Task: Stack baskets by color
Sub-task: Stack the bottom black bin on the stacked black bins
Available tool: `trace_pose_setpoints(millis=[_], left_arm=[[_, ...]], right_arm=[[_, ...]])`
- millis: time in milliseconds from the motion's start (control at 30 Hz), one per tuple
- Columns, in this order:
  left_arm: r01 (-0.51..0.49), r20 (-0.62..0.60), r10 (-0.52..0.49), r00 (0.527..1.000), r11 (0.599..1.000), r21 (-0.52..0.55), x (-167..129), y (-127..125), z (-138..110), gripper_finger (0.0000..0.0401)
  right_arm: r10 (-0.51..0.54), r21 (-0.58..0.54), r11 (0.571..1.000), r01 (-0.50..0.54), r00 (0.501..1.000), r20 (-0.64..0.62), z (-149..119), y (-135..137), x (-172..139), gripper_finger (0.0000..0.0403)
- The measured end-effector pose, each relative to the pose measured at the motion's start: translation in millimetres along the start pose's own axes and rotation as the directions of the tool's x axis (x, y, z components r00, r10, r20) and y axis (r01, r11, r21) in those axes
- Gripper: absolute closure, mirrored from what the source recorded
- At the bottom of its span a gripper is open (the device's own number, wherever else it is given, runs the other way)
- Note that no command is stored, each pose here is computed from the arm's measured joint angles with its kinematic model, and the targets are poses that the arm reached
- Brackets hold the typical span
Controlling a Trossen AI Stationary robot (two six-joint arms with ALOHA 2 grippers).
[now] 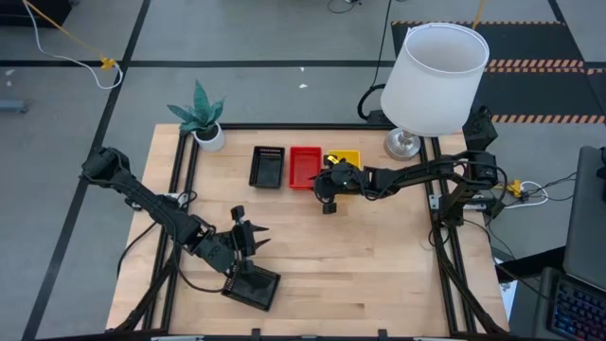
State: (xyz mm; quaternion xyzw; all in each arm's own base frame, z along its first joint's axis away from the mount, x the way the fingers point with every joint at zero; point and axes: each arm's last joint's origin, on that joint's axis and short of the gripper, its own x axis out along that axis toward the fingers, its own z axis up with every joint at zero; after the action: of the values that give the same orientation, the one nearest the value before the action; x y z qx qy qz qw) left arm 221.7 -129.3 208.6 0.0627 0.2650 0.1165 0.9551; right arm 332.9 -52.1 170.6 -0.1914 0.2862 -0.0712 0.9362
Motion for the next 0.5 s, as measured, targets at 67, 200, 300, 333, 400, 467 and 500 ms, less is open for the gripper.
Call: trace_pose_setpoints(millis=[67, 200, 300, 333, 400, 467, 500], left_arm=[[0.001, 0.000, -0.001, 1.000, 1.000, 0.000, 0.0, 0.0, 0.0, 0.0265], [0.001, -0.001, -0.001, 1.000, 1.000, 0.008, 0.0, 0.0, -0.1, 0.0265], [0.018, -0.011, -0.018, 1.000, 0.999, 0.026, 0.0, -0.4, -0.7, 0.0265], [0.029, -0.017, -0.028, 0.999, 0.999, 0.035, 0.0, -0.6, -1.0, 0.0265], [0.071, -0.033, -0.069, 0.997, 0.996, 0.047, -0.1, -1.8, -1.5, 0.0265], [0.131, -0.055, -0.127, 0.990, 0.989, 0.074, -0.4, -3.5, -1.8, 0.0265], [0.163, -0.071, -0.157, 0.985, 0.983, 0.085, -1.0, -4.4, -0.9, 0.0265]], right_arm=[[-0.006, 0.002, 1.000, 0.006, 1.000, 0.001, 0.6, -0.5, -0.8, 0.0277], [-0.016, 0.008, 1.000, 0.016, 1.000, 0.026, 7.3, -3.6, -8.4, 0.0273], [-0.016, 0.023, 1.000, 0.014, 0.999, 0.052, 16.1, -4.1, -19.6, 0.0273], [-0.013, 0.029, 1.000, 0.011, 0.998, 0.059, 19.1, -4.1, -24.4, 0.0273], [-0.008, 0.037, 0.999, 0.005, 0.997, 0.078, 25.9, -4.1, -34.9, 0.0273], [0.004, 0.047, 0.999, -0.008, 0.997, 0.081, 31.0, -3.3, -46.6, 0.0273], [0.009, 0.055, 0.998, -0.014, 0.996, 0.086, 33.7, -3.0, -52.3, 0.0273]])
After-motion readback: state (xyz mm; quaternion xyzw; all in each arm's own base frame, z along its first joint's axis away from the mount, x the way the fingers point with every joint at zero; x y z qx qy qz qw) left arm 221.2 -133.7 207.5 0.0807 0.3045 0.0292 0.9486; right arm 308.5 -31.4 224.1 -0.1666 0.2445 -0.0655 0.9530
